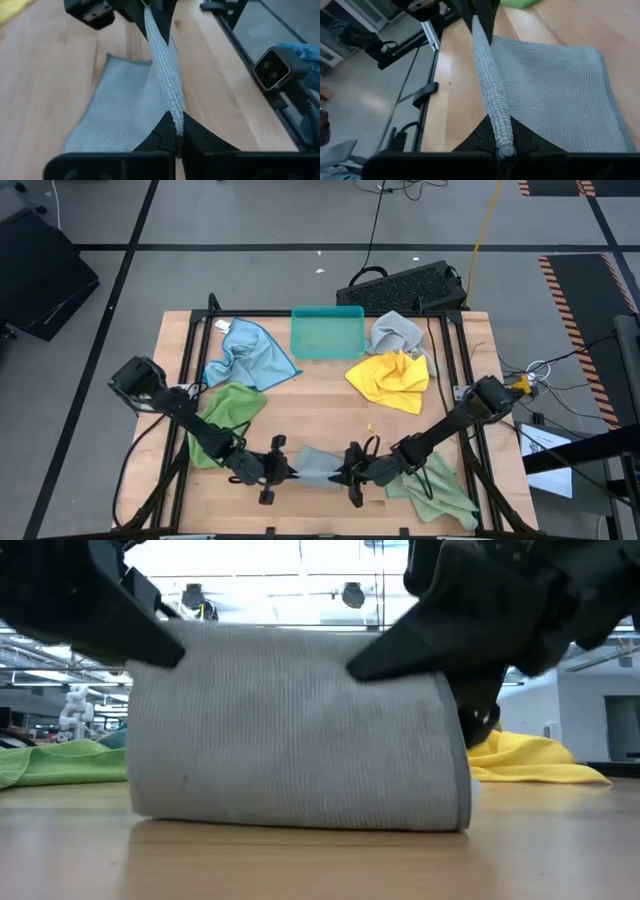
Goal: Fold microfiber towels
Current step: Fold the dark gray microfiber towel
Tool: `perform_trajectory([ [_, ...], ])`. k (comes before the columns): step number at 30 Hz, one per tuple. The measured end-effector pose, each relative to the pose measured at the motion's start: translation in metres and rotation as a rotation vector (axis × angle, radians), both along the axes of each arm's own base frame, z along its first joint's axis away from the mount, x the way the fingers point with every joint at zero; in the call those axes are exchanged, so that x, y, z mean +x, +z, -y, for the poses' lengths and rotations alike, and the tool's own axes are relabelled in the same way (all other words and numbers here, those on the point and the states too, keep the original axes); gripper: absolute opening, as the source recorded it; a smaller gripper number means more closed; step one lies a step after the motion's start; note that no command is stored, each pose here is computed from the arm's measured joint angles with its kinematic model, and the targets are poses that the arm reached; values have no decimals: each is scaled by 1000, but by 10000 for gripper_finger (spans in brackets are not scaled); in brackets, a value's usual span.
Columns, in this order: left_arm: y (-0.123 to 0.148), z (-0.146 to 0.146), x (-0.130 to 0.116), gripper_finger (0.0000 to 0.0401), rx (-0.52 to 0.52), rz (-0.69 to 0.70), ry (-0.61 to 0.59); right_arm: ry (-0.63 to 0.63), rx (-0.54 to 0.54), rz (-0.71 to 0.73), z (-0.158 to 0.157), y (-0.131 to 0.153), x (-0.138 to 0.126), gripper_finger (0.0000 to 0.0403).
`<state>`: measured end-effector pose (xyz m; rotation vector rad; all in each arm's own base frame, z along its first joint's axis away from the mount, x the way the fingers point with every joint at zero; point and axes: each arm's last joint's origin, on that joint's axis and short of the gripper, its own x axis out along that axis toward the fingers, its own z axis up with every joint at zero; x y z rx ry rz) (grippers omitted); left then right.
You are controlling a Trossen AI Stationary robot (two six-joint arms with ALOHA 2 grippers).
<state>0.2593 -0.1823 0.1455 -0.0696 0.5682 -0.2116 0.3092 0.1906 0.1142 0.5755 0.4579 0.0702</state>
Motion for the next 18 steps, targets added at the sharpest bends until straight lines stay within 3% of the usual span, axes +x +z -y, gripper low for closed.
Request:
perform_trajectory([
  [4,-7,1,2,20,-22,-20,10,6,53,-6,-1,-8,2,11],
  [10,-6,5,2,6,-76,-17,-34,-3,103,-17,-4,-10,0,11],
  [18,3,15,2,24,-139,67,-160,59,116,53,-12,-3,-1,11],
])
